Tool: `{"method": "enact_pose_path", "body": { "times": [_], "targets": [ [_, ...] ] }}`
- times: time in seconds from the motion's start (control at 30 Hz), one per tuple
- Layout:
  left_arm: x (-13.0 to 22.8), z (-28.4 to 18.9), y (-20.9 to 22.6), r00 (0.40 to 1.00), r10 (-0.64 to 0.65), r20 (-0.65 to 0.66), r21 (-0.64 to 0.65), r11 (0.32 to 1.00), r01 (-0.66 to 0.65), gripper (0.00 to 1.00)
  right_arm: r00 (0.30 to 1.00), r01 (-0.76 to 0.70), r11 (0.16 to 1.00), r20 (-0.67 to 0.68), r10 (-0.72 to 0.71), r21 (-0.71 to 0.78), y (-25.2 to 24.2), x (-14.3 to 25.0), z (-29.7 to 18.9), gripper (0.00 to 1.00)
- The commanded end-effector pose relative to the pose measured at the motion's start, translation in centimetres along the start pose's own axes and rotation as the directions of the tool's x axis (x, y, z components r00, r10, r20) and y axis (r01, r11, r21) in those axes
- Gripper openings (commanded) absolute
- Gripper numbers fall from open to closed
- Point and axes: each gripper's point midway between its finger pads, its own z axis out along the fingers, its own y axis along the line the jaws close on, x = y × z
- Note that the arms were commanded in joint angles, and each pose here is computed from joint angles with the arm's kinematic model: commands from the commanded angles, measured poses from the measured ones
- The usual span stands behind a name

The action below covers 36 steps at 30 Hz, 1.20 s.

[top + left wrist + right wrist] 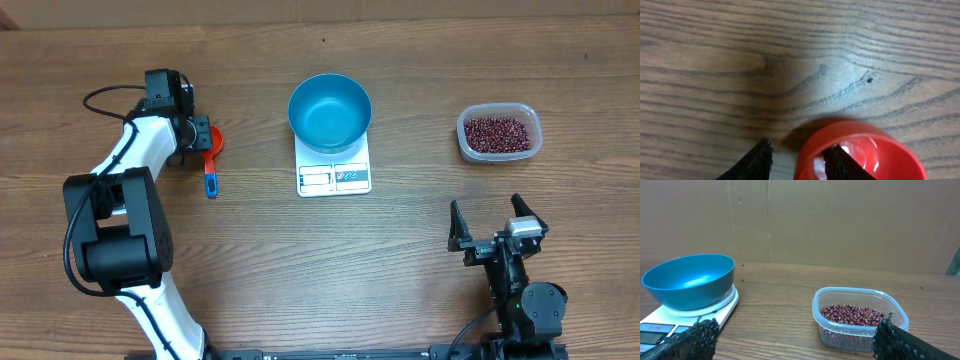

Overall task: Scoop item into bowl and weigh 150g on scale
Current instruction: 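Reach the left gripper to the red scoop and grasp its rim, then lift the red scoop with the left gripper toward the right gripper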

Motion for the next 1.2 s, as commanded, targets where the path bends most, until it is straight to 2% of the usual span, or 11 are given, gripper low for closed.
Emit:
{"method": "enact_pose_path", "body": {
  "times": [0.0, 0.17, 0.2, 0.37, 0.47, 0.67, 0.7, 0.8, 0.87, 1.0, 1.17],
  "targets": [
    [0.1, 0.9, -0.6, 1.000, 0.023, -0.008, 0.024, 0.999, -0.023, 0.34, 1.000, 0.001, 1.000, 0.000, -0.001, 0.000, 0.0, 0.3, 0.0, 1.00],
    [0.7, 1.6, -0.8, 0.999, 0.004, -0.032, 0.036, 0.999, -0.003, 0.05, 1.000, 0.001, 1.000, 0.000, -0.001, 0.000, 0.0, 0.3, 0.0, 1.00],
    [0.7, 1.6, -0.8, 0.999, -0.011, -0.031, 0.036, 0.999, 0.012, 0.04, 1.000, 0.001, 1.000, 0.000, -0.001, 0.000, 0.0, 0.3, 0.0, 1.00],
    [-1.1, -0.5, -0.8, 0.988, -0.154, -0.014, 0.037, 0.987, 0.155, 0.04, 1.000, 0.001, 1.000, 0.000, -0.001, 0.000, 0.0, 0.3, 0.0, 1.00],
    [-4.3, -5.0, -1.3, 0.950, -0.313, 0.020, 0.077, 0.948, 0.310, 0.04, 1.000, 0.001, 1.000, 0.000, -0.001, 0.000, 0.0, 0.3, 0.0, 1.00],
    [-9.0, -16.2, -7.3, 0.868, -0.496, 0.011, 0.366, 0.810, 0.459, 0.04, 1.000, 0.001, 1.000, 0.000, -0.001, 0.000, 0.0, 0.3, 0.0, 1.00],
    [-9.7, -18.3, -8.3, 0.831, -0.556, 0.016, 0.406, 0.763, 0.503, 0.04, 1.000, 0.001, 1.000, 0.000, -0.001, 0.000, 0.0, 0.3, 0.0, 1.00],
    [-10.1, -21.6, -10.8, 0.749, -0.662, -0.028, 0.471, 0.652, 0.594, 0.04, 1.000, 0.003, 1.000, 0.026, -0.002, -0.003, 0.1, -0.4, 0.0, 1.00],
    [-9.7, -22.5, -12.4, 0.731, -0.680, -0.062, 0.486, 0.619, 0.617, 0.04, 1.000, 0.003, 1.000, 0.023, -0.002, -0.020, 0.4, -0.3, 0.0, 1.00],
    [-8.4, -23.4, -17.3, 0.776, -0.624, -0.093, 0.520, 0.634, 0.573, 0.04, 1.000, -0.012, 0.997, 0.022, 0.014, -0.083, 1.5, -0.3, 0.0, 1.00],
    [-8.3, -24.5, -20.4, 0.811, -0.580, -0.076, 0.575, 0.639, 0.511, 0.04, 0.976, -0.200, 0.950, 0.032, 0.214, -0.241, 4.0, -1.8, -0.5, 1.00]
  ]
}}
